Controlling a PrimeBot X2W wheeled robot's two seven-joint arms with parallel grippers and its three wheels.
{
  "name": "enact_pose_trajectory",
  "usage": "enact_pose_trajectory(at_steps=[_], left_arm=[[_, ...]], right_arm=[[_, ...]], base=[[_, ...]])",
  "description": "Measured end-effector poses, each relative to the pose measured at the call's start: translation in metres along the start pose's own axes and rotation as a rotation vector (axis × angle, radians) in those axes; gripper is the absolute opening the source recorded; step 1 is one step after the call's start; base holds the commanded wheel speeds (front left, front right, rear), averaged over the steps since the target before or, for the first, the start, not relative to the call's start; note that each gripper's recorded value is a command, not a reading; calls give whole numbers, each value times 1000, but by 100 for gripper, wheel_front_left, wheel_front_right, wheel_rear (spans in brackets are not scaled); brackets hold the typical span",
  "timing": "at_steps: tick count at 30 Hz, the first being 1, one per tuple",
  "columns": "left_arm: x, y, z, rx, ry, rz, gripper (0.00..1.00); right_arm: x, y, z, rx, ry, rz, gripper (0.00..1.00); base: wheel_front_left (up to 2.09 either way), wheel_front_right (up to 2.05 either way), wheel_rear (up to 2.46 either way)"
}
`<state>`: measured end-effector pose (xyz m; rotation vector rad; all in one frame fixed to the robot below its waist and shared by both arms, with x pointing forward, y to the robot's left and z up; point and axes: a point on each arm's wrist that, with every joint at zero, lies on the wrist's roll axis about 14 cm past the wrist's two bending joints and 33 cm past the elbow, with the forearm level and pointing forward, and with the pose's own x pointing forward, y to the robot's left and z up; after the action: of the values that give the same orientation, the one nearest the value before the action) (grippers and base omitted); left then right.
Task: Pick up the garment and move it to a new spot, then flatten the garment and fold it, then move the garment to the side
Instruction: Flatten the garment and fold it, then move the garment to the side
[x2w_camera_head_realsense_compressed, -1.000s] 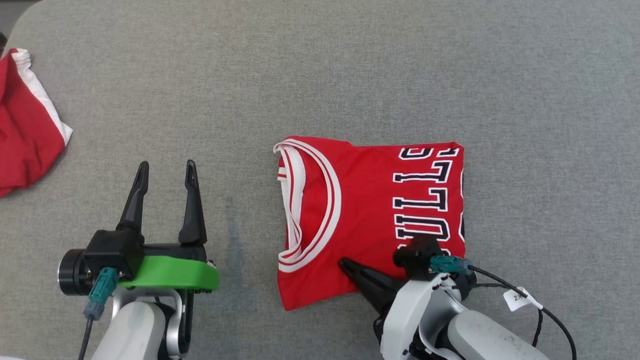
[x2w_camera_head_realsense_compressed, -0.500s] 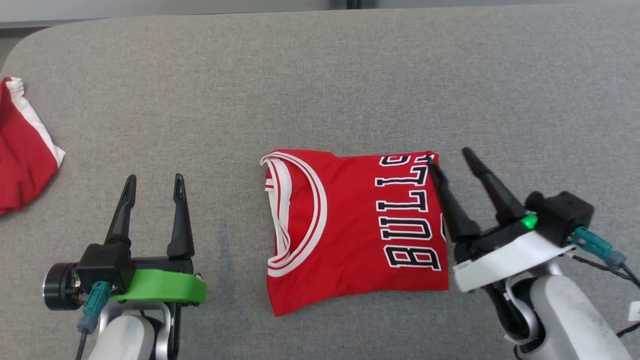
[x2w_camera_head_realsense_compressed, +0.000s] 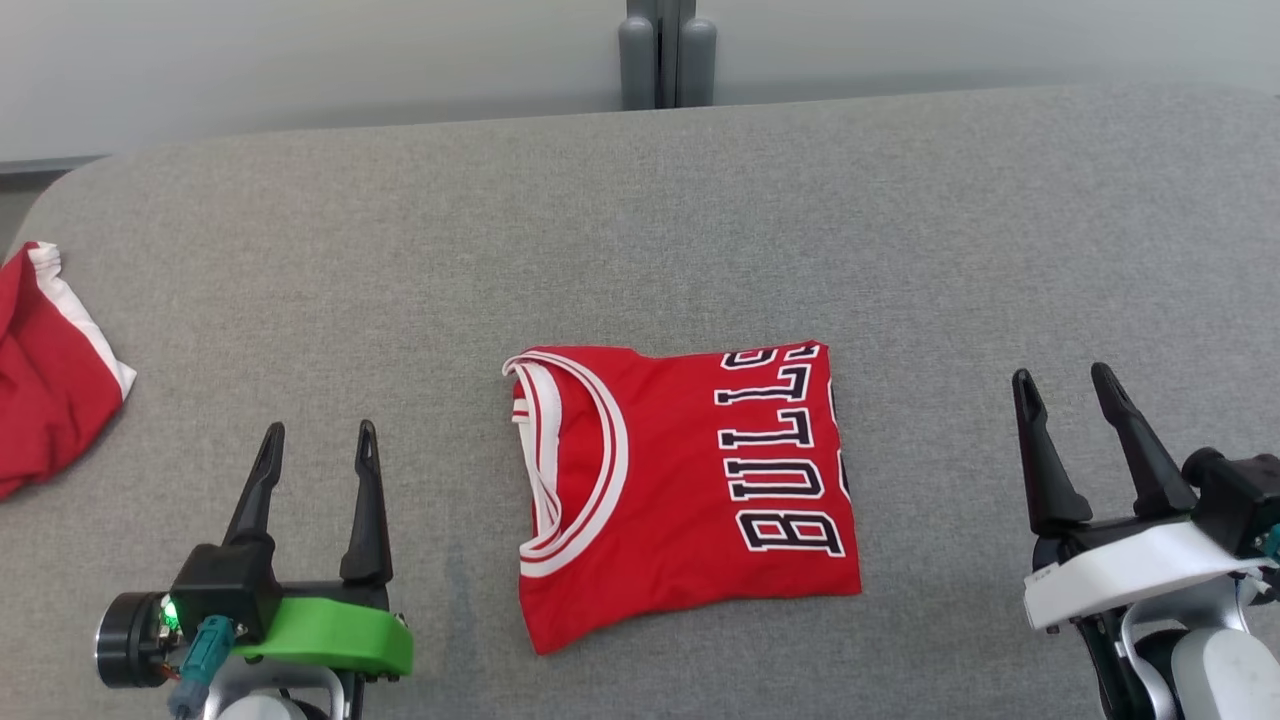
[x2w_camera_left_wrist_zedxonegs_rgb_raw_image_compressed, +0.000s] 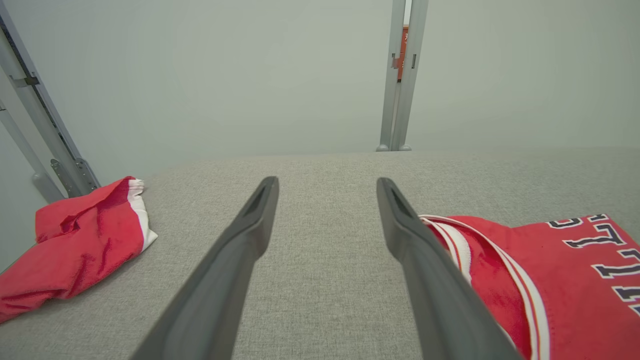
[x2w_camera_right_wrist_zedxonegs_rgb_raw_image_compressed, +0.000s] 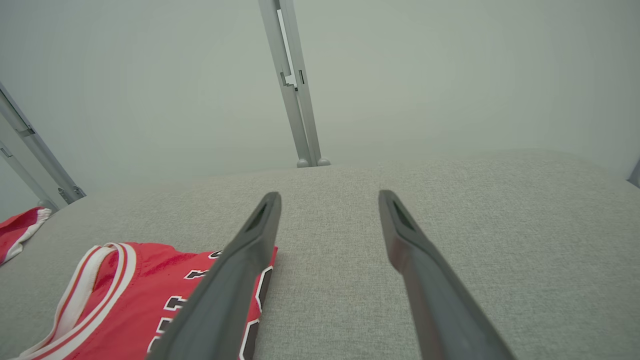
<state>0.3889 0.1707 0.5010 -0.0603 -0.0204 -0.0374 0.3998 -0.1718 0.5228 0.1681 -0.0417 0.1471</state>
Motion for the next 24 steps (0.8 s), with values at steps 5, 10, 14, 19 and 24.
enact_pose_trajectory(at_steps=[5, 10, 14, 19, 24], left_arm=[[-14, -2, -1, 4, 14, -1, 100], [-24, -5, 3, 6, 10, -6, 100], [-29, -7, 4, 8, 9, -15, 100], [-30, -6, 6, 12, 6, -13, 100], [-29, -4, 3, 18, 14, -3, 100]], right_arm=[[-20, 3, 0, -4, 26, 0, 100], [-34, 4, 6, -4, 19, -5, 100], [-42, 4, 12, -11, 13, -7, 100], [-47, 3, 14, -17, 14, -10, 100], [-48, 2, 14, -19, 19, -14, 100]], base=[[0, 0, 0], [0, 0, 0], [0, 0, 0], [0, 0, 0], [0, 0, 0]])
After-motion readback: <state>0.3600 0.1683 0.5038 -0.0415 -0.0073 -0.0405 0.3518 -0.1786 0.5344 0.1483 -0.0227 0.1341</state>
